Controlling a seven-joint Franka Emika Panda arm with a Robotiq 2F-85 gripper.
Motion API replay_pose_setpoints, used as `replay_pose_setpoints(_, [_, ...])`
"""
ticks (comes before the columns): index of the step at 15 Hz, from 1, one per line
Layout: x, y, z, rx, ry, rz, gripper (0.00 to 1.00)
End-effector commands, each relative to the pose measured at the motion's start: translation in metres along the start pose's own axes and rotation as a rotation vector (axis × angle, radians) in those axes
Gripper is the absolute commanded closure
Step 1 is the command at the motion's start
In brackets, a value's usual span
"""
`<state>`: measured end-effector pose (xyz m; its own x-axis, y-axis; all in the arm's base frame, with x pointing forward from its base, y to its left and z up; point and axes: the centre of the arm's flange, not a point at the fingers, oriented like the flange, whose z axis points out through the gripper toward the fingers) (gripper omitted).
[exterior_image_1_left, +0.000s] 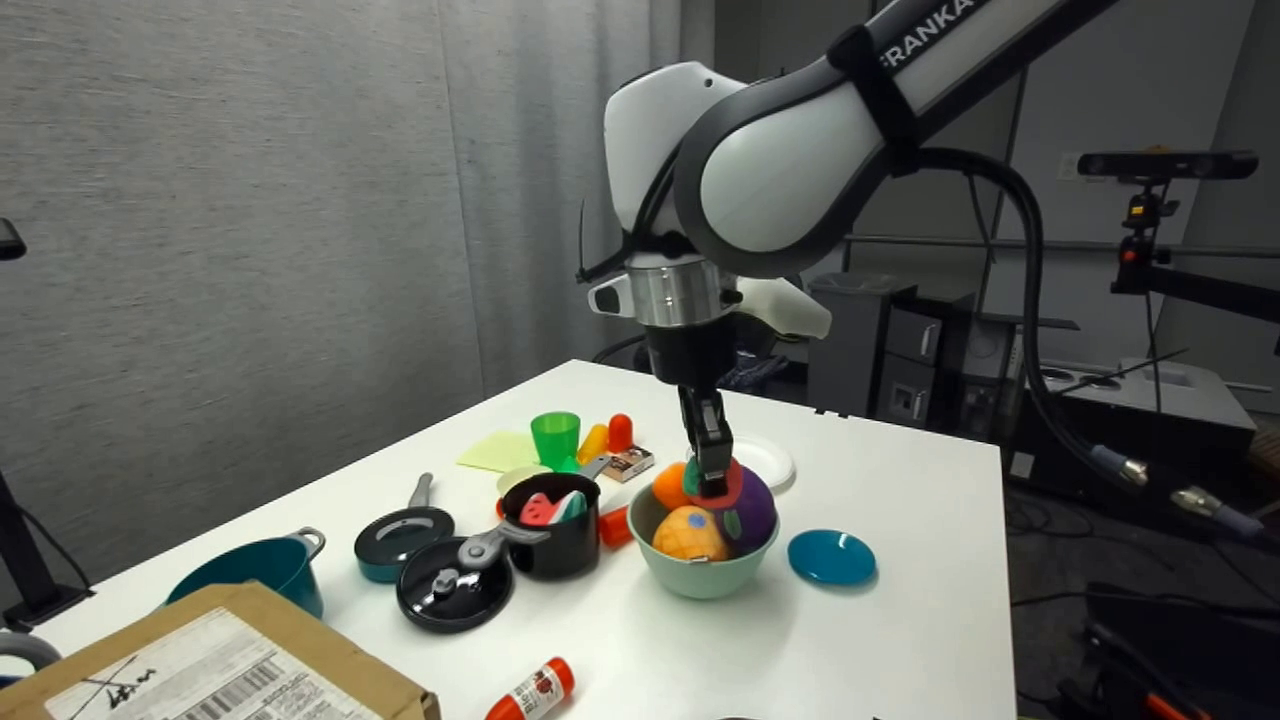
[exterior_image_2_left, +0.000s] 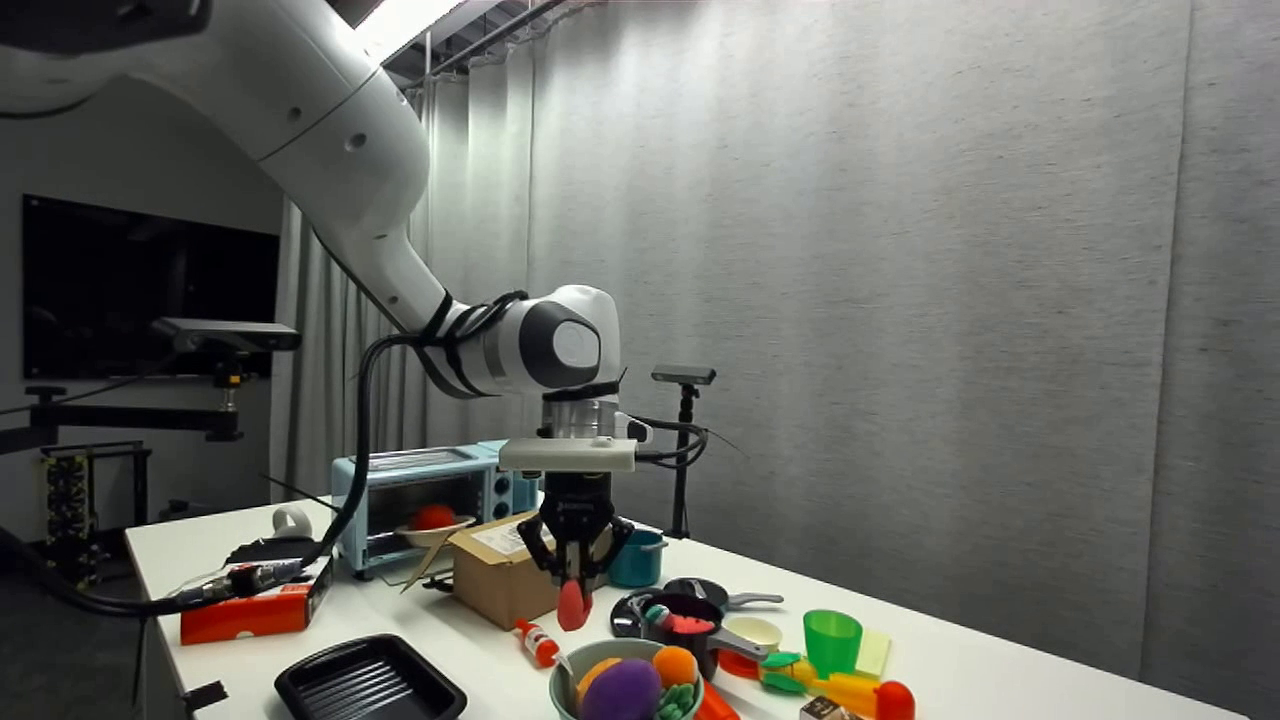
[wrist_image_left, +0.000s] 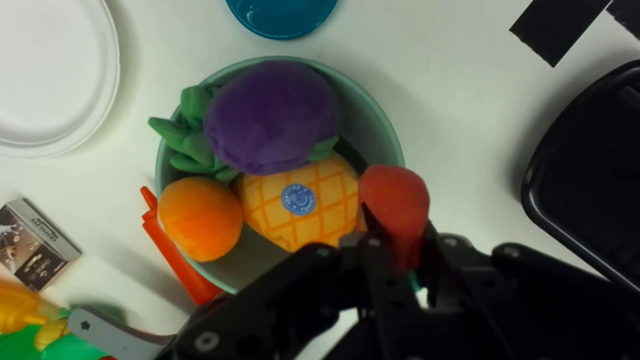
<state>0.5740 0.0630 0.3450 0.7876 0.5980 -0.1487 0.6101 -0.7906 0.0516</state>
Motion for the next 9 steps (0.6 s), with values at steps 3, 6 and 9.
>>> replay_pose_setpoints(3, [0.004, 0.011, 0.007, 0.015, 0.022, 0.021, 0.96])
replay_pose_setpoints(6, [0.020, 0.004, 0.019, -0.004, 0.047, 0.016, 0.96])
replay_pose_setpoints(9, [0.042, -0.028, 0.028, -0.003, 0.087, -0.044, 0.96])
